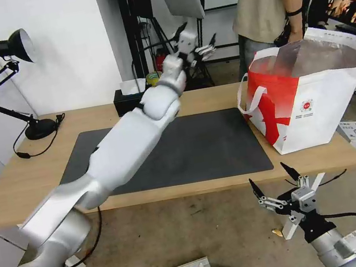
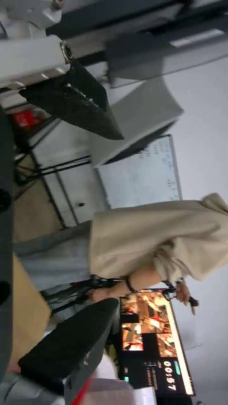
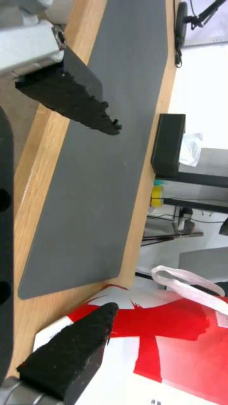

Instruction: Pick up the trash from the table and place it into the takeout bag.

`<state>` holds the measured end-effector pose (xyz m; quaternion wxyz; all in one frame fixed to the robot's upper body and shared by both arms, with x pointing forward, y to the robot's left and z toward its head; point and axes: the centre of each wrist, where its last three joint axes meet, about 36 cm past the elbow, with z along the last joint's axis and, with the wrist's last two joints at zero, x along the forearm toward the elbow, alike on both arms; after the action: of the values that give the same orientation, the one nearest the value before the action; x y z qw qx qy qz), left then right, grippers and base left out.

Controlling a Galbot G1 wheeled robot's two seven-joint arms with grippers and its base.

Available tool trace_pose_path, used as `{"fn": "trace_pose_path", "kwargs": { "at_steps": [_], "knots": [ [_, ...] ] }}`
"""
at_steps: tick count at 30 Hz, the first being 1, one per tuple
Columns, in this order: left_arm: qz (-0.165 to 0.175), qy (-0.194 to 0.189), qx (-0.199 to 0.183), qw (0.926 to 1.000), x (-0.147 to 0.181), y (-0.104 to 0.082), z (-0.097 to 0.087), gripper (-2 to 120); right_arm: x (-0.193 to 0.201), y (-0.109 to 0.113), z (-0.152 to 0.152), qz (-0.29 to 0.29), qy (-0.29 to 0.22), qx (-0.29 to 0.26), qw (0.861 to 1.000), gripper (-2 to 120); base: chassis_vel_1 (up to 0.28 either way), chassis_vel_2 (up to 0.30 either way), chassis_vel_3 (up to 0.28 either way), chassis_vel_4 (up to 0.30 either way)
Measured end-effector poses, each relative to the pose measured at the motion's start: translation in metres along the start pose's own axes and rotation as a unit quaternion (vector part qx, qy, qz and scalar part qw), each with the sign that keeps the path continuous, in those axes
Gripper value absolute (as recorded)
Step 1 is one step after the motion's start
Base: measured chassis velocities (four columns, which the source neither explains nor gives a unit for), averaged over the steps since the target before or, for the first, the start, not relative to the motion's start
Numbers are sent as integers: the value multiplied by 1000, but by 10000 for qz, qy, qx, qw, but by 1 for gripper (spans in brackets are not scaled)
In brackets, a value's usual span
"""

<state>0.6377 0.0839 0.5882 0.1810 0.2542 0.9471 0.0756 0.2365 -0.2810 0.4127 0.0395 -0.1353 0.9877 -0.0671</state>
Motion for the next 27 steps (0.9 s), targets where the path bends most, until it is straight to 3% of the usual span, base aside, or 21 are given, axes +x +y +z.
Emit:
{"fn": "trace_pose_path", "kwargs": {
  "at_steps": [8, 18, 21, 27],
  "knots": [
    [-286, 136, 354, 9989, 58, 23, 6, 100, 0, 0, 0, 0, -1, 0, 10000, 100, 0, 0, 0, 0],
    [-613, 268, 472, 9966, 117, 47, 10, 100, 0, 0, 0, 0, -1, 0, 10000, 100, 0, 0, 0, 0],
    [-959, 385, 537, 9932, 172, 60, 19, 100, 0, 0, 0, 0, 0, 0, 10000, 100, 0, 0, 0, 0],
    [-1187, 409, 553, 9905, 207, 68, 17, 100, 0, 0, 0, -1, 0, 0, 10000, 100, 0, 0, 0, 0]
  ]
}}
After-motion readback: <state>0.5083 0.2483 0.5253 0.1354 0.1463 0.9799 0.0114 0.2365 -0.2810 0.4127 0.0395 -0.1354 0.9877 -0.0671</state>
